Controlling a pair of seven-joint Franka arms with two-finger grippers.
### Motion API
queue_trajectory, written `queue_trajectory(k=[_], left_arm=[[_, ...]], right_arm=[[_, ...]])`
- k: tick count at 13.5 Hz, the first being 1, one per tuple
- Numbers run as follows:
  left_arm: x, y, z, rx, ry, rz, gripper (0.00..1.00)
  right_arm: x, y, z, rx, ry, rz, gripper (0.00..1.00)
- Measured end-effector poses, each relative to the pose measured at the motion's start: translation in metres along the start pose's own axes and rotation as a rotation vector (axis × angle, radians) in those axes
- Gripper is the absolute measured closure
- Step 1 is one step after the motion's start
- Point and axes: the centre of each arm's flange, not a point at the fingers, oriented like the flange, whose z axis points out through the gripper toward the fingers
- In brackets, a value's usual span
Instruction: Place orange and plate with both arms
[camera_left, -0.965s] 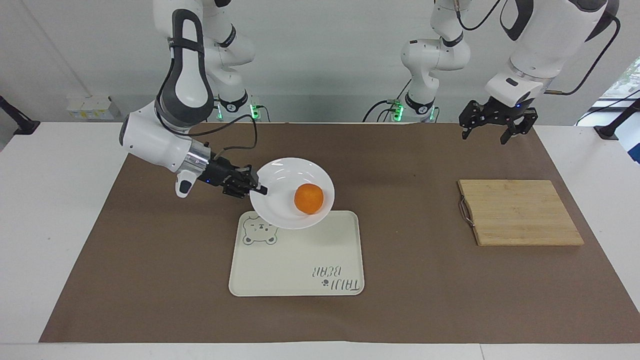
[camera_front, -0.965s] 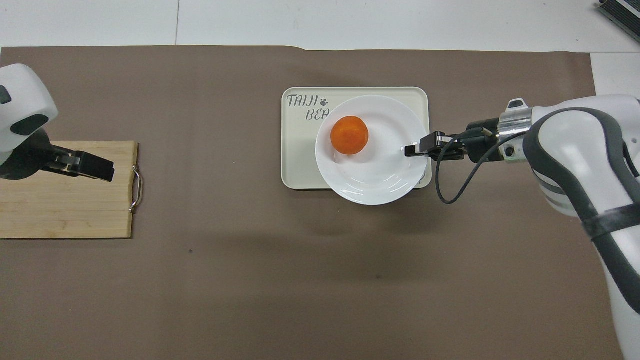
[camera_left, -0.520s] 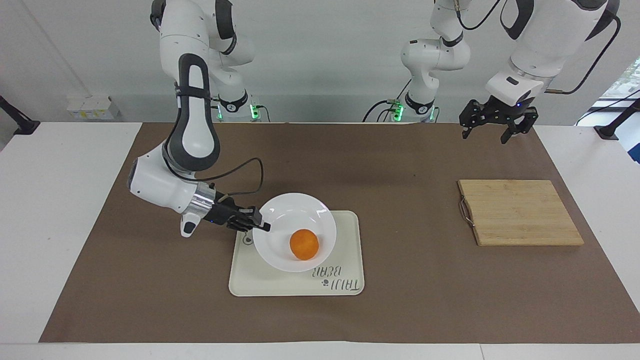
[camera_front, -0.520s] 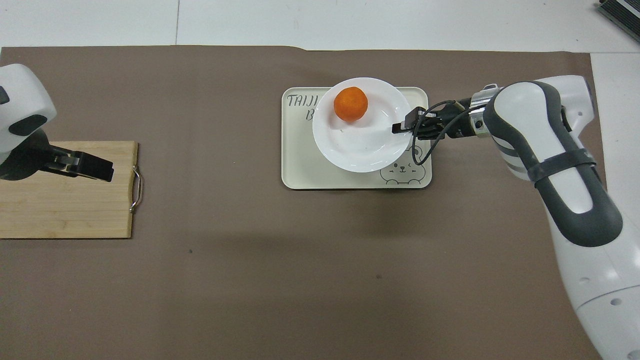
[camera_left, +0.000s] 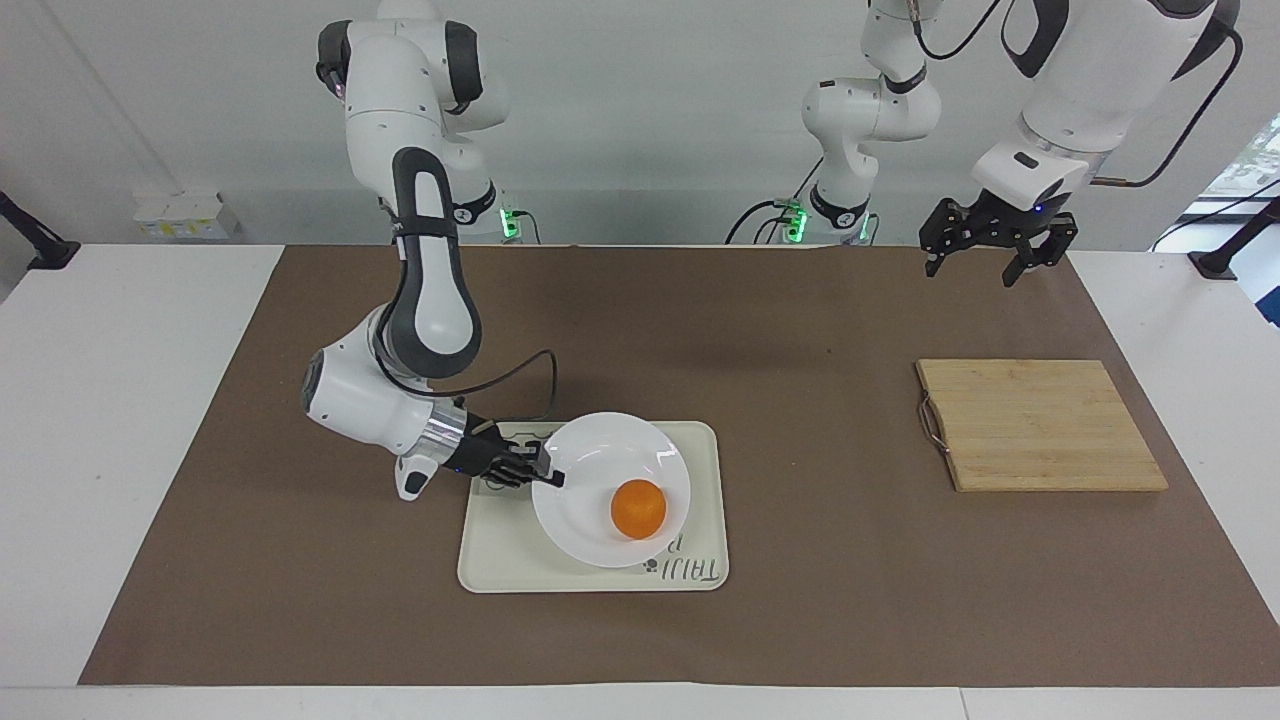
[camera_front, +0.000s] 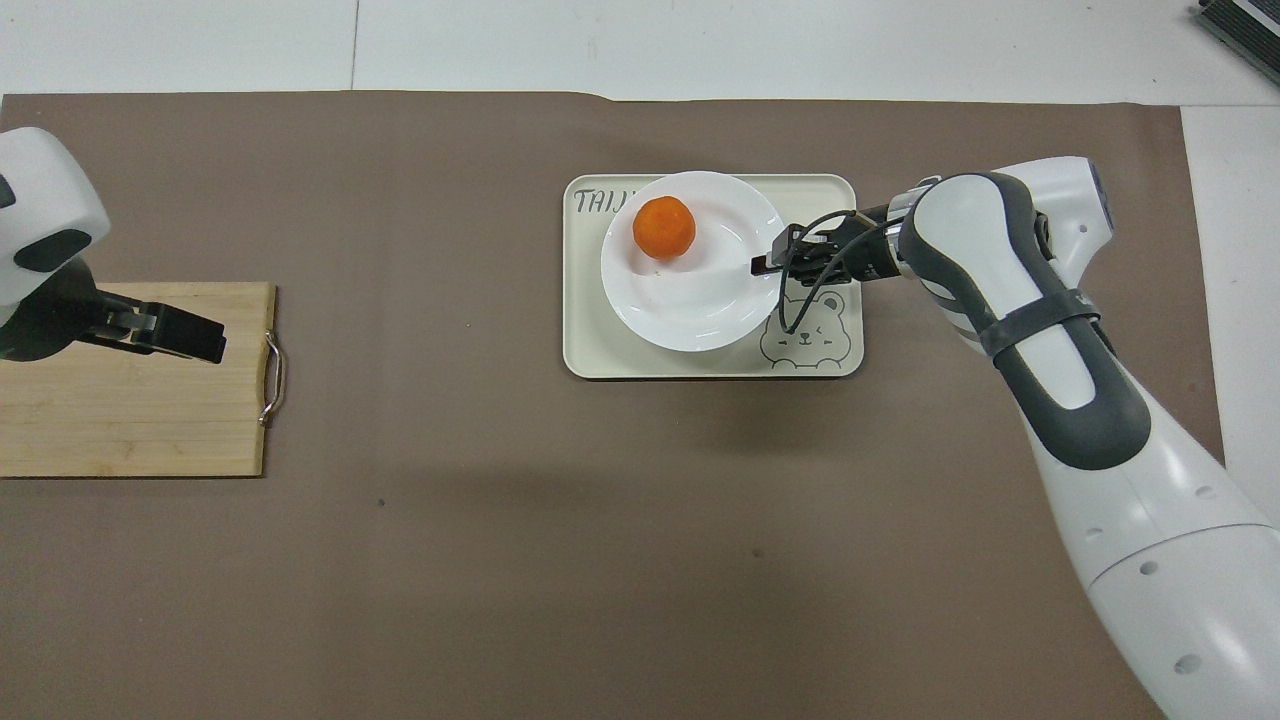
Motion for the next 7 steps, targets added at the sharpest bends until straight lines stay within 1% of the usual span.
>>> queue_trajectory(k=[3, 7], left_arm=[[0.0, 0.0, 0.0, 0.0, 0.0, 0.0, 0.0], [0.0, -0.001, 0.0, 0.0, 0.0, -0.001, 0.0]], right_arm=[[-0.005, 0.011, 0.007, -0.031, -0.027, -0.002, 0.92], [-0.005, 0.022, 0.003, -0.061, -0.034, -0.028, 0.92]])
